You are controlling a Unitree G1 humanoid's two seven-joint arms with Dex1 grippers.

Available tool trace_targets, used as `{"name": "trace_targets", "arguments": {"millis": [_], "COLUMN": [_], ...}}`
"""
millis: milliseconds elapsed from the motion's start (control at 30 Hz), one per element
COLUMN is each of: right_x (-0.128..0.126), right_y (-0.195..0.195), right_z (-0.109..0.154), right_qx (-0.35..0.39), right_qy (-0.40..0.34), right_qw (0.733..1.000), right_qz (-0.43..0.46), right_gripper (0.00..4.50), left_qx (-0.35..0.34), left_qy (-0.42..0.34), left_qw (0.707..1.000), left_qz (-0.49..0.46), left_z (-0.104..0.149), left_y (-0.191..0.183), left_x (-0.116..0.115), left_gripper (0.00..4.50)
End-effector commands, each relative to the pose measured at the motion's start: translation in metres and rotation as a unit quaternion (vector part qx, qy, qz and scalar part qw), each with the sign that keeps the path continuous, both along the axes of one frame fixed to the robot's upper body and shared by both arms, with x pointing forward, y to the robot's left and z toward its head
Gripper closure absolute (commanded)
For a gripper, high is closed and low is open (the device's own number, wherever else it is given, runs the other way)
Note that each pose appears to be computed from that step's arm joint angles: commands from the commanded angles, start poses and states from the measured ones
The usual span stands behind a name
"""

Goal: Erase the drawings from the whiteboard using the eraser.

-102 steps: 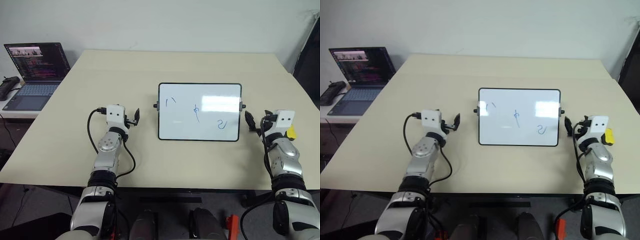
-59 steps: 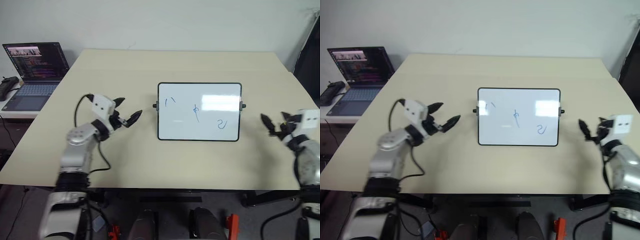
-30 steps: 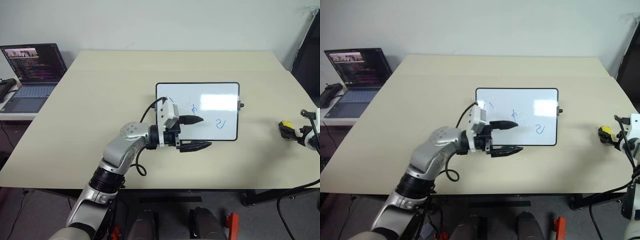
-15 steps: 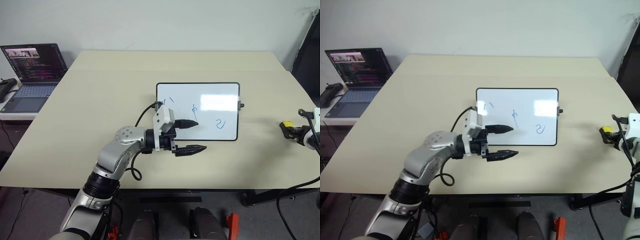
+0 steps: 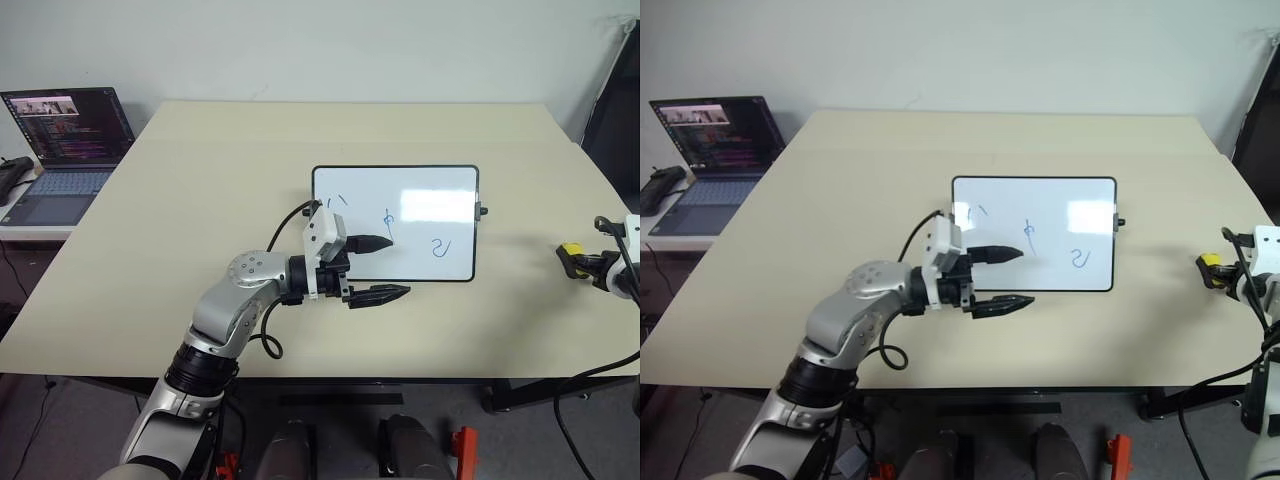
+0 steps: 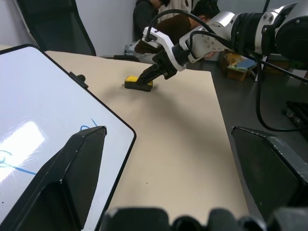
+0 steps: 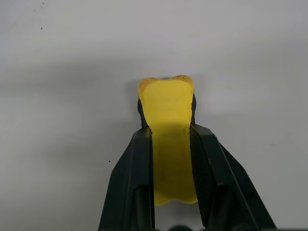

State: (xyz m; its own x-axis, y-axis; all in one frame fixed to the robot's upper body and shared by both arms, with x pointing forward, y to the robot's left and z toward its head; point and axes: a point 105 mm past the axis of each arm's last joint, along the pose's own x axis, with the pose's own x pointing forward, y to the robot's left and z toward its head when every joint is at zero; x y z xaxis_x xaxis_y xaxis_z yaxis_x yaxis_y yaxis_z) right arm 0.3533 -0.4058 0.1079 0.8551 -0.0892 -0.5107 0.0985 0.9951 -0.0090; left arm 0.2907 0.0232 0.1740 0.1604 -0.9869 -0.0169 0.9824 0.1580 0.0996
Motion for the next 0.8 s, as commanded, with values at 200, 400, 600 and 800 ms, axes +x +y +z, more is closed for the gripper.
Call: {"name": "trace_targets", "arguments": {"millis": [200, 400, 600, 800], "right_x": [-0.001, -0.003, -0.003, -0.010], "right_y": [0.000, 0.004, 0.058, 0.157], "right_z": [0.018, 0.054, 0.131, 0.190], "right_qx": [0.003, -0.010, -0.067, -0.097], "right_qy": [-0.013, -0.051, -0.167, -0.265], "right_qw": [1.000, 0.997, 0.969, 0.899], "right_qz": [0.023, 0.049, 0.168, 0.335], "right_gripper": [3.73, 3.73, 3.73, 3.73], "left_qx": [-0.010, -0.006, 0.010, 0.028], "left_qy": [-0.031, -0.037, -0.048, -0.047], "left_qw": [0.999, 0.999, 0.996, 0.985], "left_qz": [0.003, 0.014, 0.079, 0.164], "left_z": [0.017, 0.019, 0.023, 0.021], "left_y": [0.003, 0.010, 0.045, 0.097], "left_x": [0.001, 0.005, 0.019, 0.032], "left_gripper": [0.00, 0.00, 0.00, 0.00]}}
